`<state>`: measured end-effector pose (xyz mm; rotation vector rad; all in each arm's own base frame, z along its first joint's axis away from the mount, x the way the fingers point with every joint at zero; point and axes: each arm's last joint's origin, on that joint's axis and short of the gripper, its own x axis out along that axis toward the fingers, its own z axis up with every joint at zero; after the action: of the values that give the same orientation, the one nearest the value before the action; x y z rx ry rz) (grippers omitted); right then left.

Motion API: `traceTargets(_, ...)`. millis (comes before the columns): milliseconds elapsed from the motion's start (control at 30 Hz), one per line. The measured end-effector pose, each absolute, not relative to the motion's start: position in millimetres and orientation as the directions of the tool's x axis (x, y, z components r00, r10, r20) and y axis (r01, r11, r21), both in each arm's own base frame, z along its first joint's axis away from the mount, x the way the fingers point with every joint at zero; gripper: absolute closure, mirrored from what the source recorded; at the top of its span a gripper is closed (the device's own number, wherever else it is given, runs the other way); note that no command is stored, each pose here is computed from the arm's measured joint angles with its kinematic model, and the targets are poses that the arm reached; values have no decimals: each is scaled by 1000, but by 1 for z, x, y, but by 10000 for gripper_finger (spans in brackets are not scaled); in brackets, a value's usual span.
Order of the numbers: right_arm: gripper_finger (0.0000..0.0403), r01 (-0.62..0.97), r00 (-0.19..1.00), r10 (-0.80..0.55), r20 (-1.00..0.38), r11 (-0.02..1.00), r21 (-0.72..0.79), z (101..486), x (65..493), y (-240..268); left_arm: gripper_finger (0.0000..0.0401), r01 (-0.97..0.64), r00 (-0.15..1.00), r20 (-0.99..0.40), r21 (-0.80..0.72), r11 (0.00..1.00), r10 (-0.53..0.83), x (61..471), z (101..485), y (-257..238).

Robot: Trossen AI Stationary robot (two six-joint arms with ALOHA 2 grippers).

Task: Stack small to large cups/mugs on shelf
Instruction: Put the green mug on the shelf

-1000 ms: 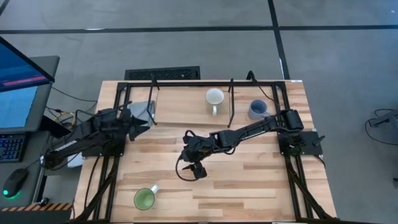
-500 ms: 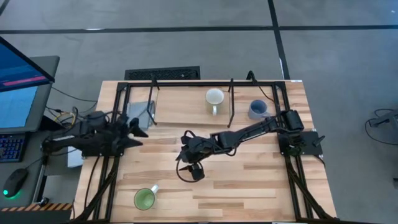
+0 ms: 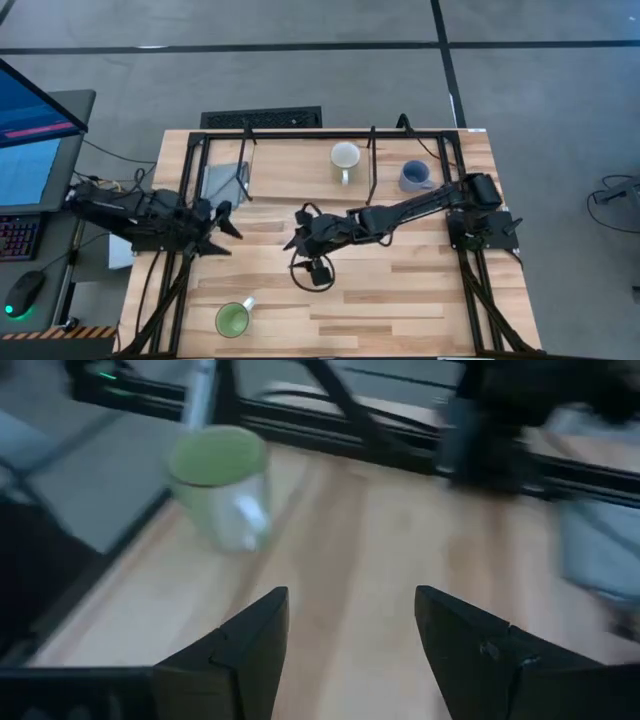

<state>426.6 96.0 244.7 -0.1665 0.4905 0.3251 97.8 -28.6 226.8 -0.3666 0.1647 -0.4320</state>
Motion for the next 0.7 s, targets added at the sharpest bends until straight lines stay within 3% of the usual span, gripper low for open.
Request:
traceTargets(167, 163, -197, 846, 66, -530, 961, -194, 270, 403, 99, 150, 467, 830, -151, -338, 817, -537, 103, 220, -42)
traceTargets(333, 163, -105, 866, -47, -498, 957, -272, 301, 377, 112, 150, 557, 767, -193, -274, 784, -612, 104, 216, -51)
traceTargets(533, 163, 26, 866, -188, -463, 942, -335, 323, 348, 128, 150, 700, 633, -229, -239, 673, -739, 103, 211, -60)
traceTargets(700, 163, 182, 849, -340, -404, 907, -380, 336, 326, 139, 150, 750, 579, -274, -192, 633, -768, 108, 206, -64)
